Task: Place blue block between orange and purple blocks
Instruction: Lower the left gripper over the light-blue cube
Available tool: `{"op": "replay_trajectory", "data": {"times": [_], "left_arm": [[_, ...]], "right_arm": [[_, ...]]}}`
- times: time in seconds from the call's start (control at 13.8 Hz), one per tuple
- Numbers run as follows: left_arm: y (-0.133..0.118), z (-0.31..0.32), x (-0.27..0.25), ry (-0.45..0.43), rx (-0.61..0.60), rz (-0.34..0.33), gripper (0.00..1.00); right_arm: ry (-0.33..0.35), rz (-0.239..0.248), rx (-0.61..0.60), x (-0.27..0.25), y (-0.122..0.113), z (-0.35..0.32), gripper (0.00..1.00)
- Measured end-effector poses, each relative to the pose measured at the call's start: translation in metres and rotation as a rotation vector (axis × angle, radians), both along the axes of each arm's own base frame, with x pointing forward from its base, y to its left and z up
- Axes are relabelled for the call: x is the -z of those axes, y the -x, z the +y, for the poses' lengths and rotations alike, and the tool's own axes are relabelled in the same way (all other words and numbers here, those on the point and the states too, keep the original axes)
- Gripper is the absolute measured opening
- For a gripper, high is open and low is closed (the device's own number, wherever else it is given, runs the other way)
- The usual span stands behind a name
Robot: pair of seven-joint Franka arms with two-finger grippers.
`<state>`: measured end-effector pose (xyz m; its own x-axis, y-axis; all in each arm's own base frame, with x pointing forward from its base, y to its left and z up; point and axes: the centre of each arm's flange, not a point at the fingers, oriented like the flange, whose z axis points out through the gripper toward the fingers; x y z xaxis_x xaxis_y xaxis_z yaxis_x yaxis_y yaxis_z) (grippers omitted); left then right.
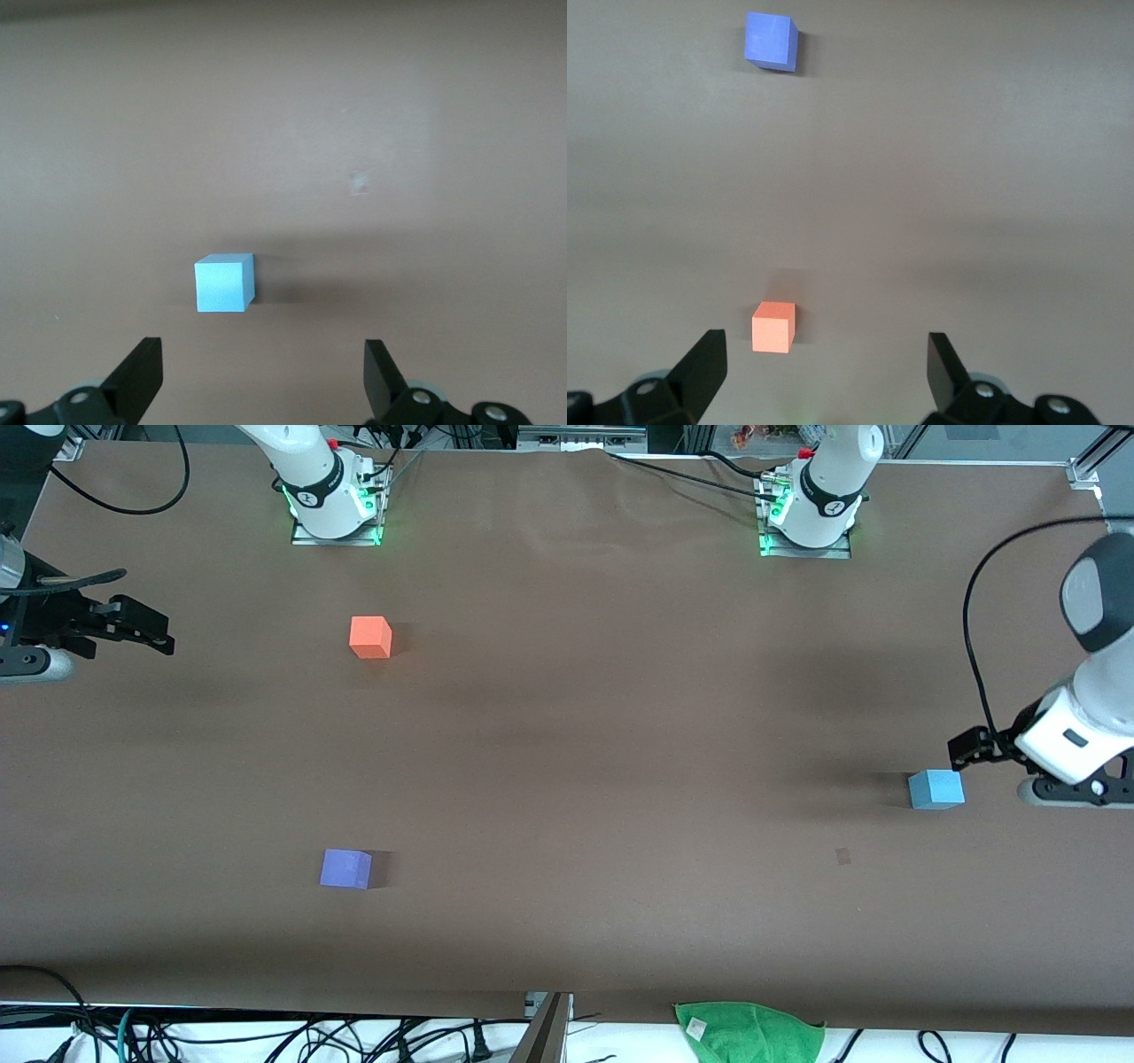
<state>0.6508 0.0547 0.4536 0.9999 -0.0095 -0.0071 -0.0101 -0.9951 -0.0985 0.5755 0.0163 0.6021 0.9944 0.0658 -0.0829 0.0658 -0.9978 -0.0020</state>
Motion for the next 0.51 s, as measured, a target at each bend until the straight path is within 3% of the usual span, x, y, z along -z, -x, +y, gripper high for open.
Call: {"op": "replay_trajectory", "data": {"times": [0.29,0.51], "left_arm": [[0.014,0.055,0.076,0.021,-0.052,0.120,0.97],[0.028,0.066,0.130,0.035,-0.053,0.112,0.97]], "right_arm": [[0.000,0.000,0.000,0.000,0.000,0.000,1.00],[0.000,0.000,0.000,0.000,0.000,0.000,1.00]]}}
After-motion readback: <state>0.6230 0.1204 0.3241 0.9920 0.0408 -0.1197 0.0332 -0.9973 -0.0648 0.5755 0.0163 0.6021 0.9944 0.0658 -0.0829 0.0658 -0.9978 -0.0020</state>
